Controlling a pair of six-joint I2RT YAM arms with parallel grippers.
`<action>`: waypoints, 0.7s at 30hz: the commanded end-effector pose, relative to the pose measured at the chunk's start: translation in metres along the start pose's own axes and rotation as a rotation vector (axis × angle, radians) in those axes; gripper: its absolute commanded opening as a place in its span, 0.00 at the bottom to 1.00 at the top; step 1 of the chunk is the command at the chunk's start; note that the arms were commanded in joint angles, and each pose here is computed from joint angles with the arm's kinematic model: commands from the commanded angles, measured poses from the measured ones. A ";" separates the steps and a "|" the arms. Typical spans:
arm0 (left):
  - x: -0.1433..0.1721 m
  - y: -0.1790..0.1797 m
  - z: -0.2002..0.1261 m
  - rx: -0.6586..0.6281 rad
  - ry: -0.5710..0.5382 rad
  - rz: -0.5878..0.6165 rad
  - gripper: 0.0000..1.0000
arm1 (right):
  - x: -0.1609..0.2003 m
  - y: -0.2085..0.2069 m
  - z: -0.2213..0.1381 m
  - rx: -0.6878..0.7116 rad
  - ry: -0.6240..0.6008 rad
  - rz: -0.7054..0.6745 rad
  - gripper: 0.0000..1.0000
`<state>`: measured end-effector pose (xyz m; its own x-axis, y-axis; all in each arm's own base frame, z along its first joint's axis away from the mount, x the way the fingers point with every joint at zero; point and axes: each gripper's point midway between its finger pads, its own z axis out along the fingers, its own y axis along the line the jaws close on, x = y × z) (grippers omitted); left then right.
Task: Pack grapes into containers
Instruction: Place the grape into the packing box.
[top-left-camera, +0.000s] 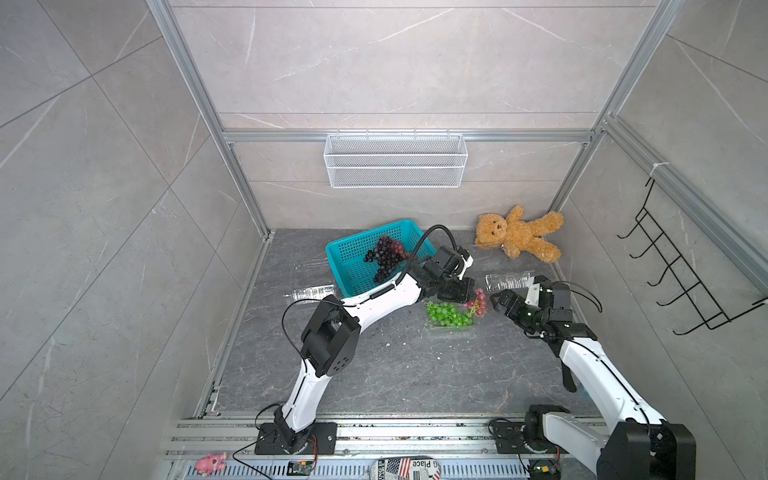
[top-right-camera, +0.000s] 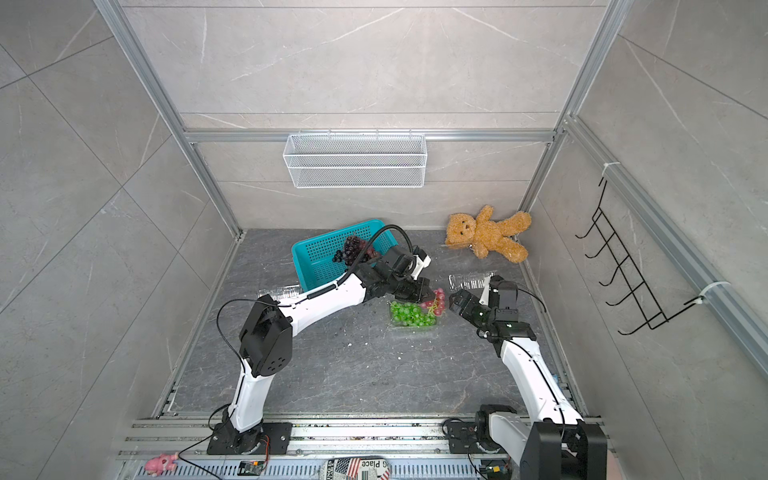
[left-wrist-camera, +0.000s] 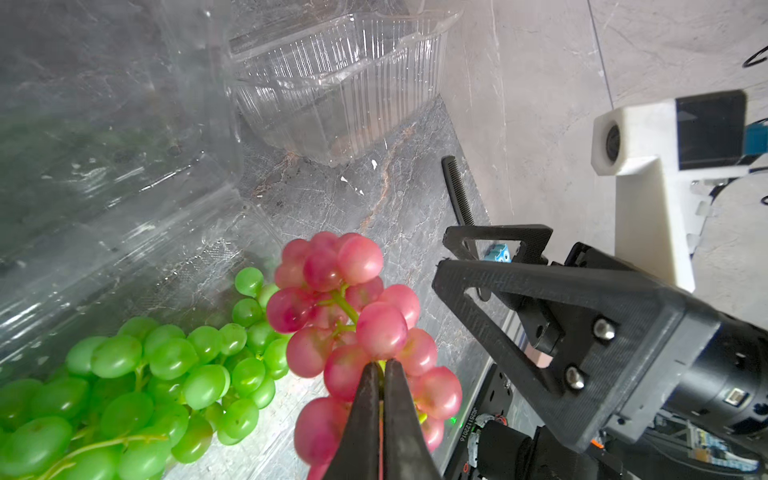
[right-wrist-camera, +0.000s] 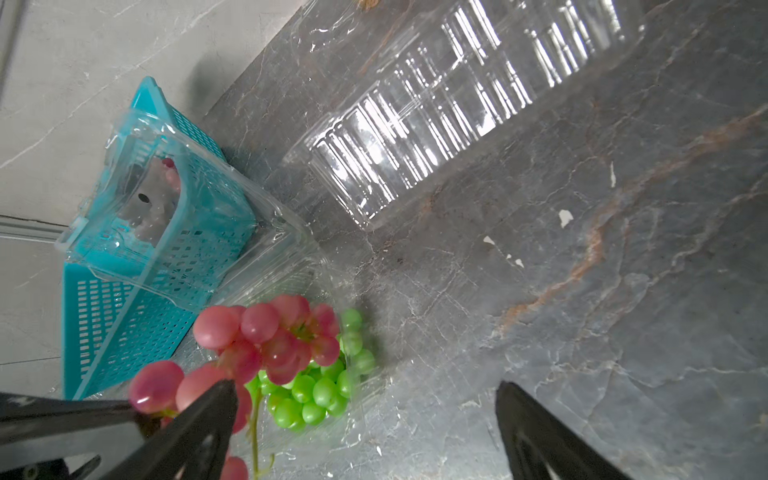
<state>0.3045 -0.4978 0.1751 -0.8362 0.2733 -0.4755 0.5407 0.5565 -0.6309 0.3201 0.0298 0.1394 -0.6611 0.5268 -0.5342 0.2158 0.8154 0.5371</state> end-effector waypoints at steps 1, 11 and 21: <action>-0.001 0.001 -0.004 -0.025 0.012 0.074 0.00 | 0.002 0.001 0.005 -0.023 0.006 0.023 0.99; 0.011 0.044 0.007 -0.134 0.071 0.137 0.00 | 0.004 0.000 0.008 -0.029 0.015 0.025 0.99; 0.011 0.078 0.003 -0.205 0.120 0.158 0.00 | 0.003 0.001 0.011 -0.036 0.023 0.021 0.99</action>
<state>0.3265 -0.4601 0.1090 -0.7836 0.4325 -0.4459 0.6141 0.6479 -0.4507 0.3242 0.0344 0.1322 -0.6744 0.5352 -0.5087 0.2119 0.8002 0.5610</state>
